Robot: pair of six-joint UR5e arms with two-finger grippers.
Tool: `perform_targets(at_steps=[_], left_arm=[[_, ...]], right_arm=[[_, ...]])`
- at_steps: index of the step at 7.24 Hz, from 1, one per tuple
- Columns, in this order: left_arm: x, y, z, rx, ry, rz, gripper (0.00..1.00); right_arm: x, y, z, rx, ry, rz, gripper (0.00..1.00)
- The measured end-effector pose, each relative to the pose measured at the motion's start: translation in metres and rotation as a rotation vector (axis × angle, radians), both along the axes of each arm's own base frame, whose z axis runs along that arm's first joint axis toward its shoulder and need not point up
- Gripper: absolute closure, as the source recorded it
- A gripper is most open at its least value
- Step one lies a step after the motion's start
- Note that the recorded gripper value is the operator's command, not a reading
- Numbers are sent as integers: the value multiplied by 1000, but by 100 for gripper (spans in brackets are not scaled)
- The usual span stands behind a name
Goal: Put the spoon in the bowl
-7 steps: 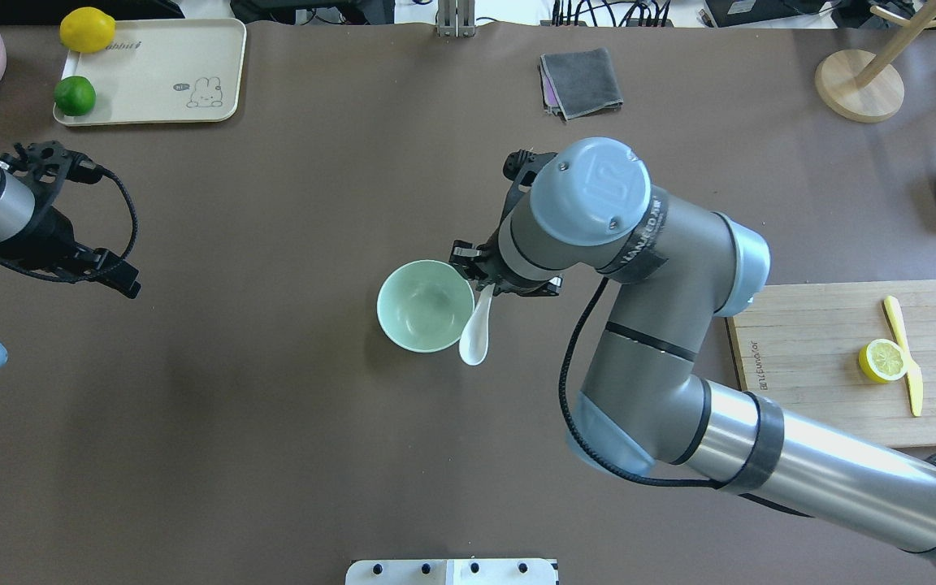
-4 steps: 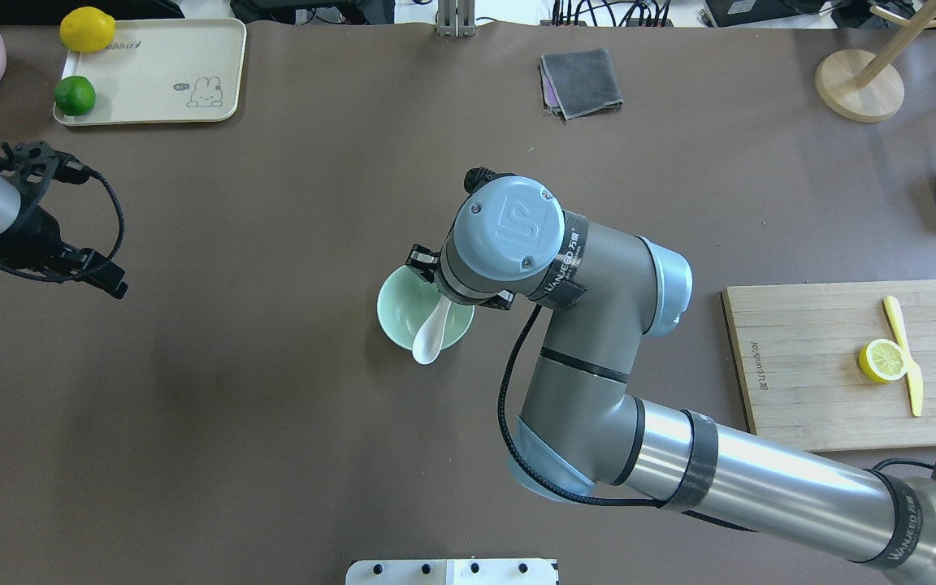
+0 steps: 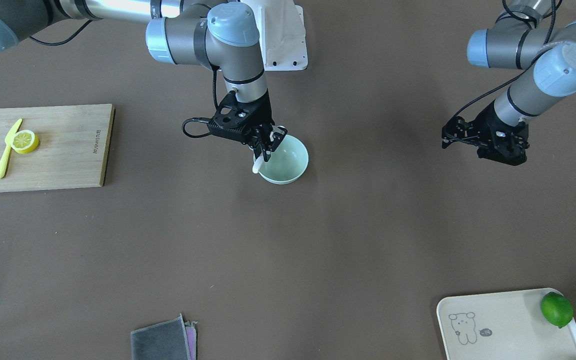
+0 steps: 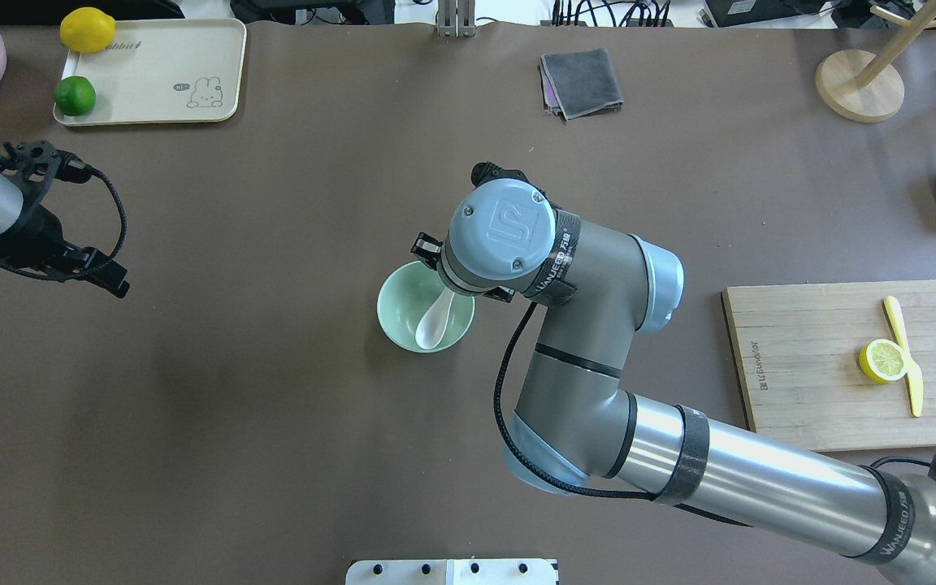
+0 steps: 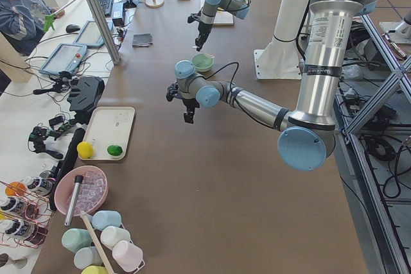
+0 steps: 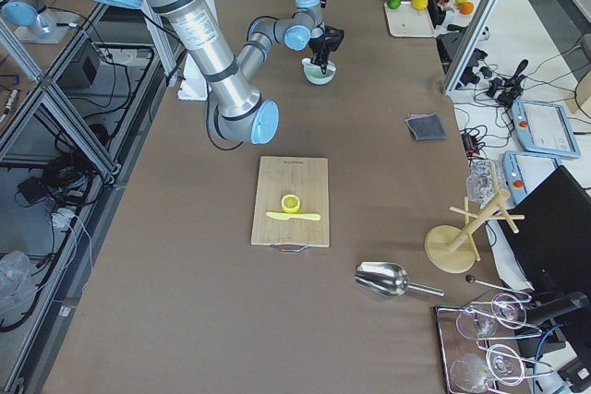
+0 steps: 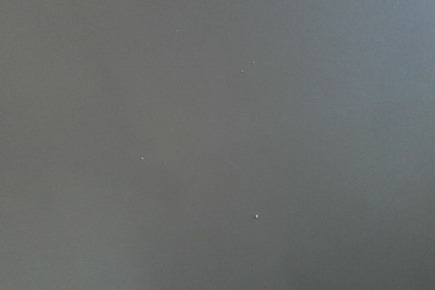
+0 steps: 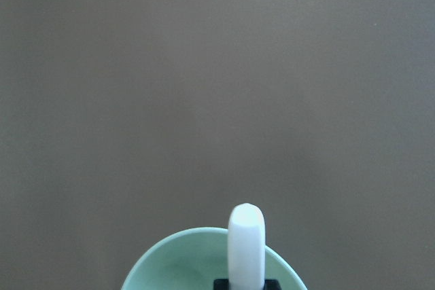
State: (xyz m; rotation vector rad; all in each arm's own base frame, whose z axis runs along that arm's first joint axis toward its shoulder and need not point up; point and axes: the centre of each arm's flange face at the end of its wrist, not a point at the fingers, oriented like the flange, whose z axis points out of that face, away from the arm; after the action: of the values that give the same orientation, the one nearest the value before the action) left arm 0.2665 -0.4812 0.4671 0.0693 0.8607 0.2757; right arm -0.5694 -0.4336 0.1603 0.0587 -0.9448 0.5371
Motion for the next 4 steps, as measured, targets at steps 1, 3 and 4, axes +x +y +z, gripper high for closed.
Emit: perform_targets(at_steps=[1, 3, 4], left_arm=[[0, 0, 0, 0, -1, 0, 3], [0, -1, 0, 2, -1, 0, 3], [-7, -3, 0, 3, 1, -10, 3]], right_arm=[[4, -4, 0, 0, -1, 6, 0], [26, -16, 6, -19, -13, -16, 0], [56, -22, 24, -19, -15, -52, 0]])
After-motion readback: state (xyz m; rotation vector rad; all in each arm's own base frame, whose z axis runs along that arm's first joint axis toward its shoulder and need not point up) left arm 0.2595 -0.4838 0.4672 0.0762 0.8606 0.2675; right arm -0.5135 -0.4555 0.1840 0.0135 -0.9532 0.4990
